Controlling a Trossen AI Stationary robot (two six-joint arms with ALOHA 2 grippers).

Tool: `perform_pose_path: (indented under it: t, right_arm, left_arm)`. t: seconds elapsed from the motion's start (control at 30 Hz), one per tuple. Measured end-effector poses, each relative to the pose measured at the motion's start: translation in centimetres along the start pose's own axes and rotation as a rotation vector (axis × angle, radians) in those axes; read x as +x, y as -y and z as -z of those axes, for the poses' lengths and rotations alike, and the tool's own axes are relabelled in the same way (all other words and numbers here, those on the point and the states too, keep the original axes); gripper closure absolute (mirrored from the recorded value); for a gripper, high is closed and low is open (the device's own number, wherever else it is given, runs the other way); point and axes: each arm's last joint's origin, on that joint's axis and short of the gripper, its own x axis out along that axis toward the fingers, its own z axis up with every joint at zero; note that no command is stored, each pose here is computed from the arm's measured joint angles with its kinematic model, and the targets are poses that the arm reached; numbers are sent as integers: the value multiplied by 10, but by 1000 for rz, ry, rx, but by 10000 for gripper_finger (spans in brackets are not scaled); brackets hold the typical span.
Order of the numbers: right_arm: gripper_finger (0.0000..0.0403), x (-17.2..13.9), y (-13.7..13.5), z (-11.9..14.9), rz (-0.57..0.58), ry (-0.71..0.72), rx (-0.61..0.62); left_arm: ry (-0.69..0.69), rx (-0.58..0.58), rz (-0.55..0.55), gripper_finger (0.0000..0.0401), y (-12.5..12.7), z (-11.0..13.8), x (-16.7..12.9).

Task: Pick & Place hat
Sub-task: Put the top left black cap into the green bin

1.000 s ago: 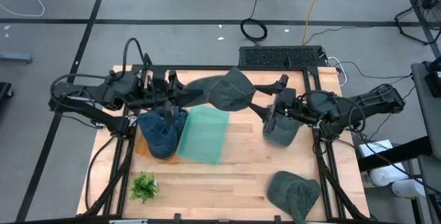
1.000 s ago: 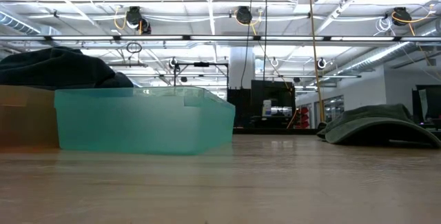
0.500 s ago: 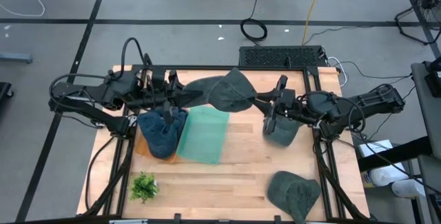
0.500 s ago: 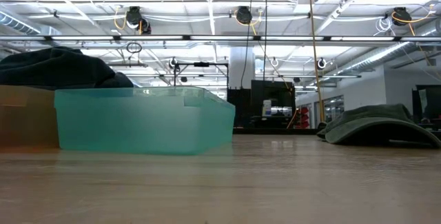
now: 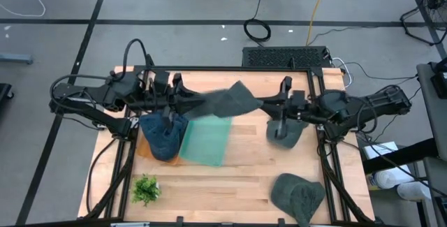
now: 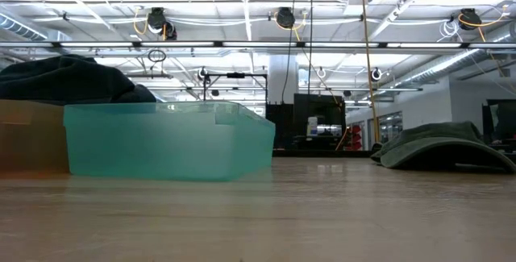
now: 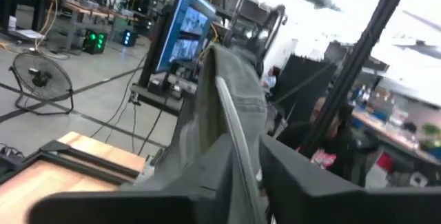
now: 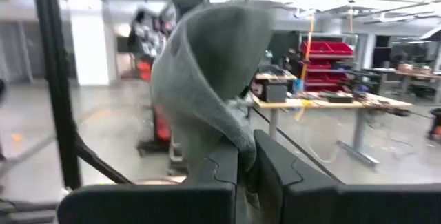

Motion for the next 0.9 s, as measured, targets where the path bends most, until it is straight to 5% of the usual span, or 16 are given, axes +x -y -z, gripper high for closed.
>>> perform_pose_path:
  t: [0.23,0.47,0.9]
  right_arm:
    - [393,-17,5,-19,-121,-78,145]
    - [393,-7,4,-22,-90,-211,180]
    - [393,66,8,43,-14,-389,129]
  left_arm:
    - [-16,83,-9,219,-1,-3,-8]
    - [-16,95,-20,137,-6,-3,-5]
    - [-171,81,-27,118,-12,21,14]
